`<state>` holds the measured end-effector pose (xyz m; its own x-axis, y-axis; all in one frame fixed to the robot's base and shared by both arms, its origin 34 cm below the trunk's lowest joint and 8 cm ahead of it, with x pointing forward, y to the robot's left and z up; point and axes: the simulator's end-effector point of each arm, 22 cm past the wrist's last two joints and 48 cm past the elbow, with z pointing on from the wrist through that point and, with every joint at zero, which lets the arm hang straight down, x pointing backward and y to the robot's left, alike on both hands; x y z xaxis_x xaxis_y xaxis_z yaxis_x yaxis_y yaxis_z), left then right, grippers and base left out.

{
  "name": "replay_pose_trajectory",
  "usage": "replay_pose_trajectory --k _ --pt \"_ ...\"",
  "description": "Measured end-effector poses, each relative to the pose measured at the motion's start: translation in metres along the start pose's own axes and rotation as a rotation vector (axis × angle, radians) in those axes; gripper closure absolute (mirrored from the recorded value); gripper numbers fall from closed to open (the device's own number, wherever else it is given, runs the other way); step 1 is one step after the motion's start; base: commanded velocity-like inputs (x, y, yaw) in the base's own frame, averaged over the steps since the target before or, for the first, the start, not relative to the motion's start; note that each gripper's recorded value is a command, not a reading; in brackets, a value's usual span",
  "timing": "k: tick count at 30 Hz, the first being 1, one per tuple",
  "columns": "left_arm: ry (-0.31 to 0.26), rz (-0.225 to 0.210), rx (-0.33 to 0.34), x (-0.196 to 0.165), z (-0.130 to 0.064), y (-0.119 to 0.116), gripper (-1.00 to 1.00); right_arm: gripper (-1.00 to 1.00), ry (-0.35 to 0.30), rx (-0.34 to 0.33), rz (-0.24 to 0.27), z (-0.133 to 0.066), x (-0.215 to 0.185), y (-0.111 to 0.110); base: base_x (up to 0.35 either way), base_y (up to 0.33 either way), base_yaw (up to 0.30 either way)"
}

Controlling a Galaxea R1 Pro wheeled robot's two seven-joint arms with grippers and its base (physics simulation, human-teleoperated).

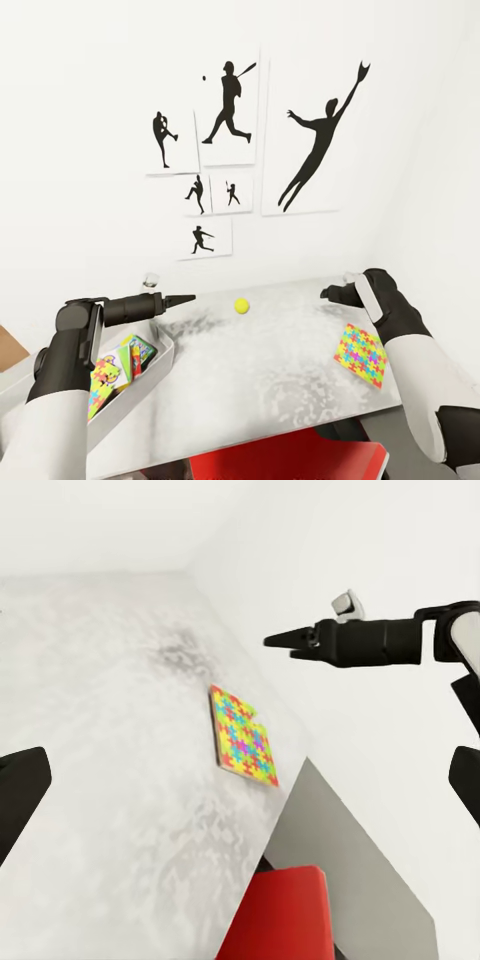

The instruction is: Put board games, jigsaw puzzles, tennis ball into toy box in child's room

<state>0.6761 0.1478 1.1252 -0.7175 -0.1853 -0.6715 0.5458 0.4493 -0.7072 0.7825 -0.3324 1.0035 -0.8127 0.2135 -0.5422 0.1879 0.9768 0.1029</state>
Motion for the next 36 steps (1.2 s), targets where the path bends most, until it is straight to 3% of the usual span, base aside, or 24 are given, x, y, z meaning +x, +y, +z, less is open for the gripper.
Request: replay_pose_trajectory --k 7,16,36 --pt "0.002 -0.007 -0.002 0.003 0.001 0.005 -1.00 -1.00 0.011 0.029 0.014 0.004 -0.004 -0.021 0.000 0.000 0.000" --pt "0.010 -0.019 -0.003 0.007 0.004 0.011 -1.00 -1.00 0.012 0.064 0.055 0.024 -0.011 -0.046 0.000 0.000 0.000" --pt "0.026 -0.043 -0.007 0.017 0.011 0.024 -1.00 -1.00 0.024 0.092 0.089 0.041 -0.028 -0.060 0.000 0.000 0.000"
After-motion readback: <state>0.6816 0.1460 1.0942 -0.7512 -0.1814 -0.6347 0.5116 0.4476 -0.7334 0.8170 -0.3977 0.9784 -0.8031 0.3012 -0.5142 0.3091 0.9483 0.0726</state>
